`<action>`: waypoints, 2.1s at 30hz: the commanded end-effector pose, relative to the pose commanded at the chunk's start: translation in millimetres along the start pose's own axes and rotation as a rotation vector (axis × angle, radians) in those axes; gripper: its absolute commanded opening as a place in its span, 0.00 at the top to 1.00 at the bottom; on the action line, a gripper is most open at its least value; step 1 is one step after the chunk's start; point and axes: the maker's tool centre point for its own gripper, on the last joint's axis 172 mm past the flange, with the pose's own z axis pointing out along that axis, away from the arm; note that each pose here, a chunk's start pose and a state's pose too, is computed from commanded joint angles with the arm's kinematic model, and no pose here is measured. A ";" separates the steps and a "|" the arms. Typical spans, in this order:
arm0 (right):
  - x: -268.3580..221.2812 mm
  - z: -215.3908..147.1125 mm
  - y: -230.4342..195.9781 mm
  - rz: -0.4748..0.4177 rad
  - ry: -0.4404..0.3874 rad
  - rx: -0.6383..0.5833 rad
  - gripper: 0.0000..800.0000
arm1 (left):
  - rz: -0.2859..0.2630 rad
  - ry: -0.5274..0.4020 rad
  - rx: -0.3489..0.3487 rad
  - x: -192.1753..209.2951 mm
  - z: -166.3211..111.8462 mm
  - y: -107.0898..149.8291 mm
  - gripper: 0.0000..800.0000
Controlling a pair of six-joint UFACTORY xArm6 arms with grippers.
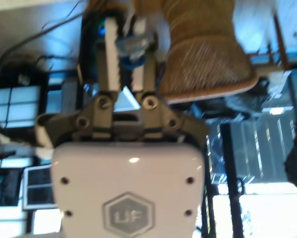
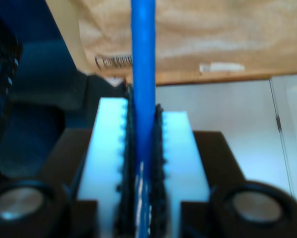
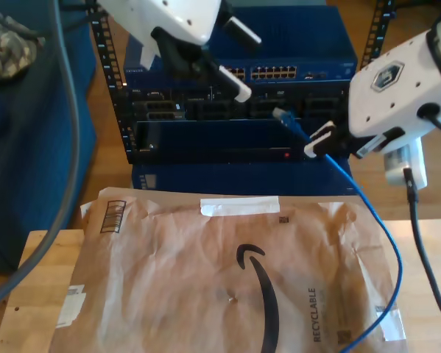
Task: Grab the cable and plug it in
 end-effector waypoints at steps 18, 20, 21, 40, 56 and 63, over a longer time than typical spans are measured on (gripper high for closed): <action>2.4 -31.3 13.6 0.001 -0.063 -0.011 1.00 | 0.015 -0.064 -0.036 -21.3 -35.8 -2.6 0.01; -1.7 -34.5 14.0 -0.007 -0.069 -0.004 1.00 | 0.017 -0.065 -0.035 -22.1 -36.0 -3.0 0.02; -3.6 -36.4 13.5 -0.011 -0.069 0.000 1.00 | 0.011 -0.065 -0.037 -22.2 -36.9 -2.8 0.03; -39.2 -59.6 9.1 -0.056 -0.128 0.041 1.00 | -0.057 -0.054 0.035 -29.3 -36.7 -25.9 0.03; -65.3 -66.2 14.4 -0.092 -0.174 0.042 1.00 | -0.116 -0.056 0.044 -29.6 -36.1 -27.2 0.03; -69.8 -63.4 12.8 -0.100 -0.176 0.038 1.00 | -0.126 -0.054 0.046 -30.8 -35.0 -28.0 0.04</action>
